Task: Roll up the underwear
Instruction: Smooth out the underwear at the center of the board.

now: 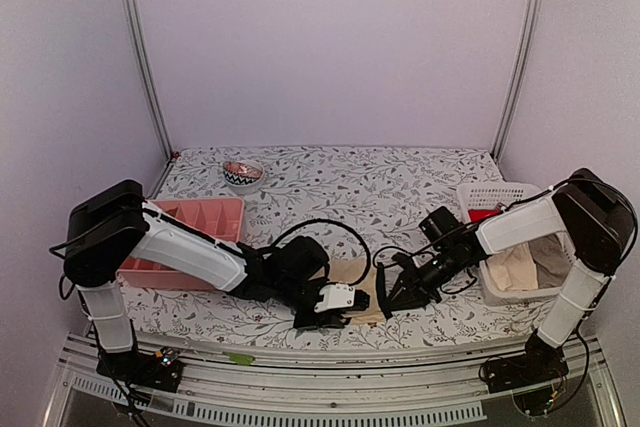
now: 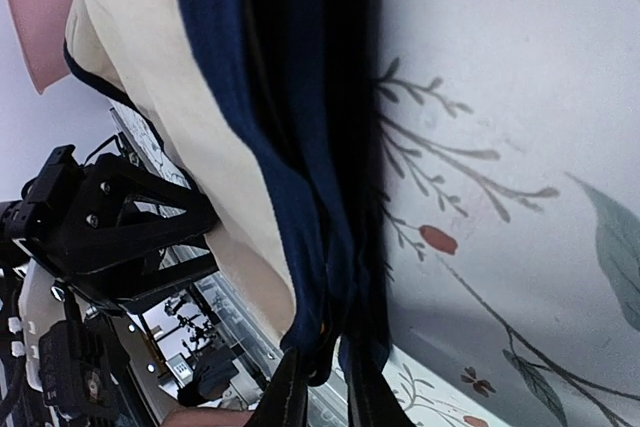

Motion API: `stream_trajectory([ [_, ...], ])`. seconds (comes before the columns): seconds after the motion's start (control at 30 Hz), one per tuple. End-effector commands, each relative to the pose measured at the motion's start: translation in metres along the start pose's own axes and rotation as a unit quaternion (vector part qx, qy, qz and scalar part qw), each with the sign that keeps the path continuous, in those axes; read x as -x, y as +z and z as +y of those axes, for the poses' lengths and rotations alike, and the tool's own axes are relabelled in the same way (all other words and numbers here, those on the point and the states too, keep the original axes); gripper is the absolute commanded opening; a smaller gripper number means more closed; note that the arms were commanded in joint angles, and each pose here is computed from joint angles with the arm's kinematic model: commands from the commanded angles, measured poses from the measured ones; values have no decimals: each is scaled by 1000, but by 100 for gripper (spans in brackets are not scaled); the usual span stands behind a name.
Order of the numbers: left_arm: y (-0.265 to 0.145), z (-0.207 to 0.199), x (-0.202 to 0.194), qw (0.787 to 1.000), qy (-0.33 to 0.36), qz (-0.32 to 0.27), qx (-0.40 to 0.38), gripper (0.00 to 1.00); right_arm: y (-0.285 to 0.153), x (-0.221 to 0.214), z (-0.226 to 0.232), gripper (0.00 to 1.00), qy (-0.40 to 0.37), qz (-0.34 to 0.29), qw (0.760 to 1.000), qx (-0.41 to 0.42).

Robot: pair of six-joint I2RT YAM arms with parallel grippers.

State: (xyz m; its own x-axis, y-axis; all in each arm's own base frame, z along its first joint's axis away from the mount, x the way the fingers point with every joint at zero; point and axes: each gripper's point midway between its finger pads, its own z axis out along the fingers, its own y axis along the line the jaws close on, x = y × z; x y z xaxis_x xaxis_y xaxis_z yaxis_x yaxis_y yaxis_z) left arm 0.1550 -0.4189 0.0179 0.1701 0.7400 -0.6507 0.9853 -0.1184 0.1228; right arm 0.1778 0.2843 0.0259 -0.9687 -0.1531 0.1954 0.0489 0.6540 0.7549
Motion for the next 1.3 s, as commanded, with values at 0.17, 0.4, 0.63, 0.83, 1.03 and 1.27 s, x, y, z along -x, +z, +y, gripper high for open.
stream_trajectory([
  [0.17,-2,11,17,1000,4,-24,17,29,-2,15,11,14,-15,-17,1000,-3],
  [0.4,-1,10,15,1000,5,-21,17,31,-2,16,9,16,-13,-14,1000,-9],
  [0.63,-5,11,16,1000,9,-18,19,21,-2,13,7,0,-17,-10,1000,-14],
  [0.83,-10,5,31,999,15,-31,16,26,-7,15,15,0,-31,-19,999,-10],
  [1.03,-18,4,24,1000,5,-25,16,34,-11,15,18,0,-36,-24,999,-9],
  [1.27,-13,11,10,1000,8,0,29,29,-11,14,16,0,-37,-22,999,-12],
])
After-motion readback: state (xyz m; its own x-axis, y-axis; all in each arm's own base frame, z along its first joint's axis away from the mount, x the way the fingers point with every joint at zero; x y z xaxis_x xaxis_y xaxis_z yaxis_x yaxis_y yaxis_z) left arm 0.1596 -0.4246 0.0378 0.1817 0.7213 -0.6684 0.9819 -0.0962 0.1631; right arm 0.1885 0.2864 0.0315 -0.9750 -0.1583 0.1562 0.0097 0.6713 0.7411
